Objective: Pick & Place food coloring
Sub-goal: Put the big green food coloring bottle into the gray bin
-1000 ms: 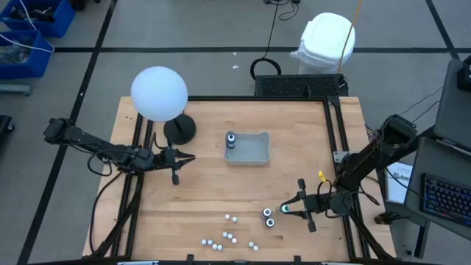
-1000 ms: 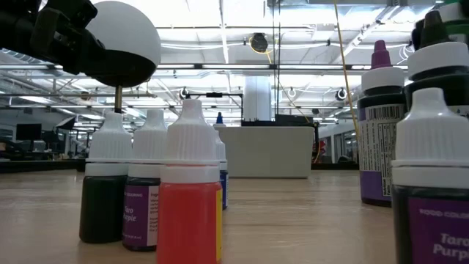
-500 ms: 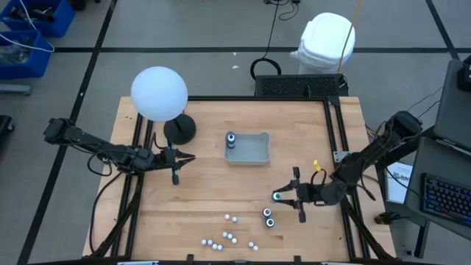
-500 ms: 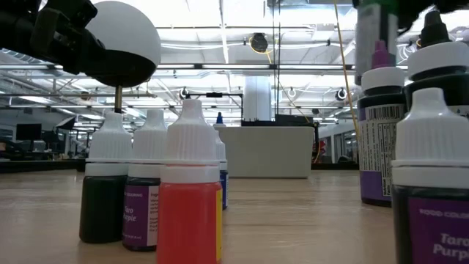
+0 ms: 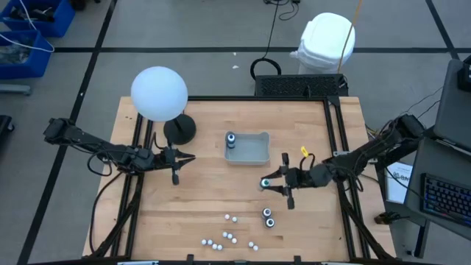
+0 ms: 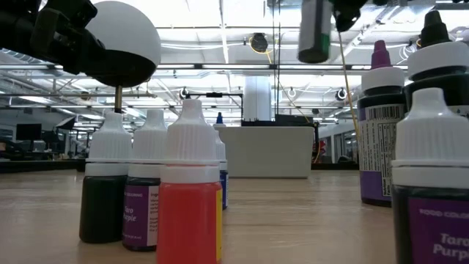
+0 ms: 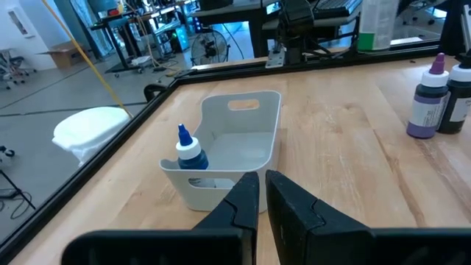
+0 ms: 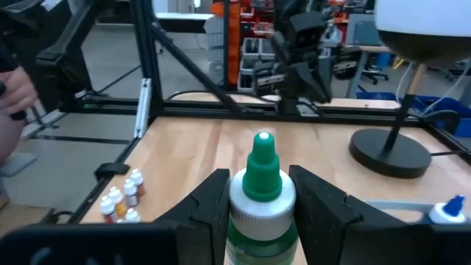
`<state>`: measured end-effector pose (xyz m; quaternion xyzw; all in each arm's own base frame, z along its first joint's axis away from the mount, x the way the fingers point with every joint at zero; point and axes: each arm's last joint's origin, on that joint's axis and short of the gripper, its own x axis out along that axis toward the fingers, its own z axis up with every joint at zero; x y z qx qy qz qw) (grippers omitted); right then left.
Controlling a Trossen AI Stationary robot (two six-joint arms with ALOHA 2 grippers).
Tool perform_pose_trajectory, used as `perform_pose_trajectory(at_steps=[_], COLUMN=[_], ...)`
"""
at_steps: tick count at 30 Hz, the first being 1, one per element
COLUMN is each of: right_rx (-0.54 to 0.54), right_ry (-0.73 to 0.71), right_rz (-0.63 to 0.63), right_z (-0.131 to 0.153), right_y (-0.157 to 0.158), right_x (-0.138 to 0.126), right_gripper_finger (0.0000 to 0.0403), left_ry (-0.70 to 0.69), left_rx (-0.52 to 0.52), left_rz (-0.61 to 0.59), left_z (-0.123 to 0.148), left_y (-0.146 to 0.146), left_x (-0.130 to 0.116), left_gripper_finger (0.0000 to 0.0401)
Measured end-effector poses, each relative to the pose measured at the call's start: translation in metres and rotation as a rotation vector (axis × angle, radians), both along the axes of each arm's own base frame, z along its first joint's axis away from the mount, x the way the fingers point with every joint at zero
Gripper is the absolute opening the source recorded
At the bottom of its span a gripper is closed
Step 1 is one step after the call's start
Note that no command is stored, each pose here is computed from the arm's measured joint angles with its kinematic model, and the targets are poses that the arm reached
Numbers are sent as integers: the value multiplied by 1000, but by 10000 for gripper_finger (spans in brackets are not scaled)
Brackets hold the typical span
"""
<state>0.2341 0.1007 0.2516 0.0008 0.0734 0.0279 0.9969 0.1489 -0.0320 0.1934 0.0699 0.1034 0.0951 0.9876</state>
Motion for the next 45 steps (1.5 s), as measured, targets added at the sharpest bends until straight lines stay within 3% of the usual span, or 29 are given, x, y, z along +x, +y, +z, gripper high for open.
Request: perform_pose_trajectory(at_steps=[19,29,45], right_rx=[35,50,0], right_ry=[31,1,-22], right_rz=[-74,-101,-135], right_z=[-17,-12,8], right_y=[-23,-29,-64], right_x=[25,29,97], right_gripper_finger=[112,112,112], left_ry=[0,1,-16], left_rx=[2,6,19], left_rz=[0,-1,-1], left_z=[0,0,2], left_y=[0,0,0], left_x=[0,0,0], left_gripper_finger=[35,35,35])
